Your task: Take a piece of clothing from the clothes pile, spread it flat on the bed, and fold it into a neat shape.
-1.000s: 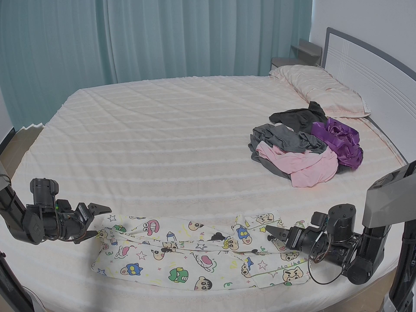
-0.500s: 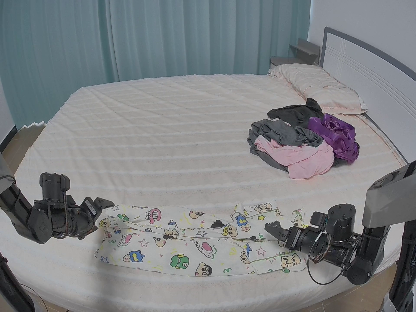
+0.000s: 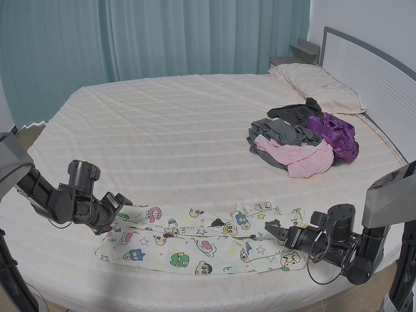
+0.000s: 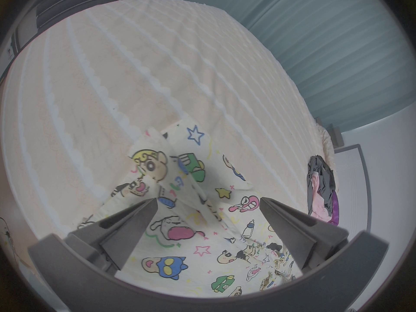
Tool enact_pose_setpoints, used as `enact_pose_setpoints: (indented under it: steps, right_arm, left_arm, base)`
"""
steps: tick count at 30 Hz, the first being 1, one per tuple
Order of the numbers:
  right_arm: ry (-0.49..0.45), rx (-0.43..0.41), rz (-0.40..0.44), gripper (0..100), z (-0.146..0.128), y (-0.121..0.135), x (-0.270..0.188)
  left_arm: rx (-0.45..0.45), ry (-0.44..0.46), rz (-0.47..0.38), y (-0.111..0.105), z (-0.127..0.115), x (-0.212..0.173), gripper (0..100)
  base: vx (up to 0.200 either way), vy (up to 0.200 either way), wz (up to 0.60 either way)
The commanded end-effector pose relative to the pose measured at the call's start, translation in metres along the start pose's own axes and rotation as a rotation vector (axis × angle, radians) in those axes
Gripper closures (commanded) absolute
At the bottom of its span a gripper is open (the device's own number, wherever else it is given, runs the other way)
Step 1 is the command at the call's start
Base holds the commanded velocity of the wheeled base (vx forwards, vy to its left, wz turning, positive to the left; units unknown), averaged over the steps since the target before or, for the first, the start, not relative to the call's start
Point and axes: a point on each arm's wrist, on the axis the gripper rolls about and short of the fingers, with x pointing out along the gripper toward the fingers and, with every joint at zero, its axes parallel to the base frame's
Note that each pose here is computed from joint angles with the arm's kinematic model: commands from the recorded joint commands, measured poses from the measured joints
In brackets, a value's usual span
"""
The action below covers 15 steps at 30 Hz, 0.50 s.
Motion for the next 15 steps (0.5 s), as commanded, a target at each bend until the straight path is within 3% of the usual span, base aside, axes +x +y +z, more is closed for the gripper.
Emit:
enact_pose_setpoints:
  steps: [1, 7, 15]
  right_arm:
    - [-0.006, -0.001, 0.006, 0, 0.001, 0.001, 0.0]
    - [-0.006, -0.001, 0.006, 0, 0.001, 0.001, 0.0]
    - [-0.005, -0.001, 0.007, 0, 0.0, 0.001, 0.0]
  left_arm:
    - [0.011, 0.016, 0.032, -0.011, 0.002, 0.015, 0]
    - [0.005, 0.048, 0.086, -0.01, 0.003, 0.027, 0]
    - [0.005, 0.05, 0.09, -0.011, 0.004, 0.029, 0]
  base:
    - [0.0, 0.0, 0.0]
    - [0.0, 0.0, 0.0]
    - [0.0, 0.0, 0.0]
